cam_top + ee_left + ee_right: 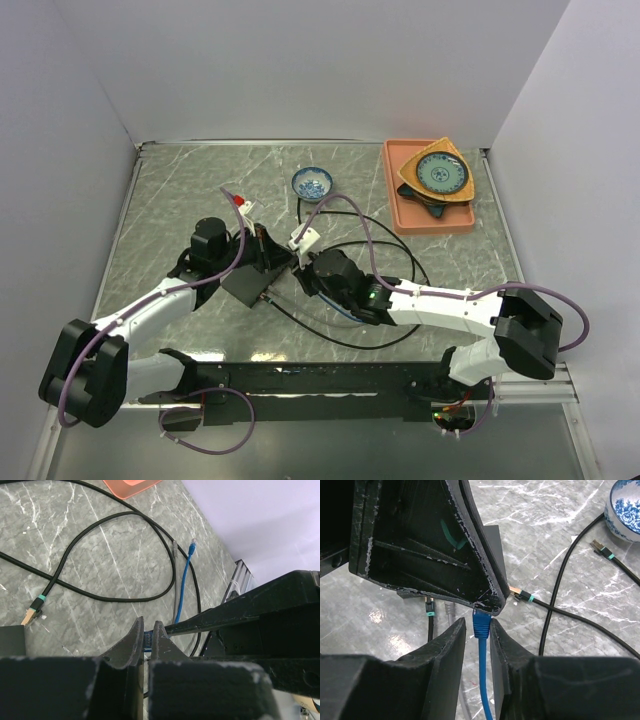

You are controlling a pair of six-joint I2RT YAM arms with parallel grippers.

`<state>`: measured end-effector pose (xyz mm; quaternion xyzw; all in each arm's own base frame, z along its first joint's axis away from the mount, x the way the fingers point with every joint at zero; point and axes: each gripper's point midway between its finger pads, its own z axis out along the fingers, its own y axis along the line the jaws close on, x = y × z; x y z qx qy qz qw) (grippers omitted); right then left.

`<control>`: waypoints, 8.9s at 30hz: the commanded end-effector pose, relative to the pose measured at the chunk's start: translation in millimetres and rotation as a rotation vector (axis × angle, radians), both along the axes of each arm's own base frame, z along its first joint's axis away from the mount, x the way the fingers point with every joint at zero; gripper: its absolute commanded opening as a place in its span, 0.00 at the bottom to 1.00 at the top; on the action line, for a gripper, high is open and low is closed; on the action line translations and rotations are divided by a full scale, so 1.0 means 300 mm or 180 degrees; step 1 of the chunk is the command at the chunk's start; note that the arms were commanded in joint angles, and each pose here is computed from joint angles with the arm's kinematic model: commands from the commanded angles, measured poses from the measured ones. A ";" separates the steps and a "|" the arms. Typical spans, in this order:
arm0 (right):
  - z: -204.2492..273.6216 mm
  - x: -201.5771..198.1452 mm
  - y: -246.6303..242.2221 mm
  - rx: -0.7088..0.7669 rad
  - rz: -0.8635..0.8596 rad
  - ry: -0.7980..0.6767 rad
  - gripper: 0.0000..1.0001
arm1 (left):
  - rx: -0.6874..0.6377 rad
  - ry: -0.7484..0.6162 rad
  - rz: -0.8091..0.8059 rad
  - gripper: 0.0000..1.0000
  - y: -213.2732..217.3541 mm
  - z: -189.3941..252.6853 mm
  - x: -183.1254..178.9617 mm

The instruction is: Insert the plug into the switch port

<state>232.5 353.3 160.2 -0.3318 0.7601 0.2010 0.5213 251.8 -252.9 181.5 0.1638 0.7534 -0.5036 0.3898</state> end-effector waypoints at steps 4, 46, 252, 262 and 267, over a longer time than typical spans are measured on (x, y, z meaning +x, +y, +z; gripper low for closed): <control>0.058 0.018 0.037 0.0186 -0.0060 -0.0003 0.08 | -0.0101 -0.0302 -0.0015 0.01 -0.008 0.090 0.011; -0.271 0.025 0.059 -0.0784 0.0668 0.0923 0.00 | 0.0729 0.0495 0.1797 0.94 0.397 -0.215 0.250; 0.020 0.335 0.420 0.0169 0.0533 0.0268 0.24 | 0.1246 0.1507 0.1018 0.72 0.236 -0.528 0.227; -0.051 0.236 0.311 -0.0072 0.0362 0.0393 0.61 | 0.1348 0.1333 0.1841 0.98 0.359 -0.435 0.274; 0.013 0.230 0.219 -0.0038 0.0122 0.0285 0.86 | 0.1236 0.1065 0.2244 0.96 0.421 -0.323 0.286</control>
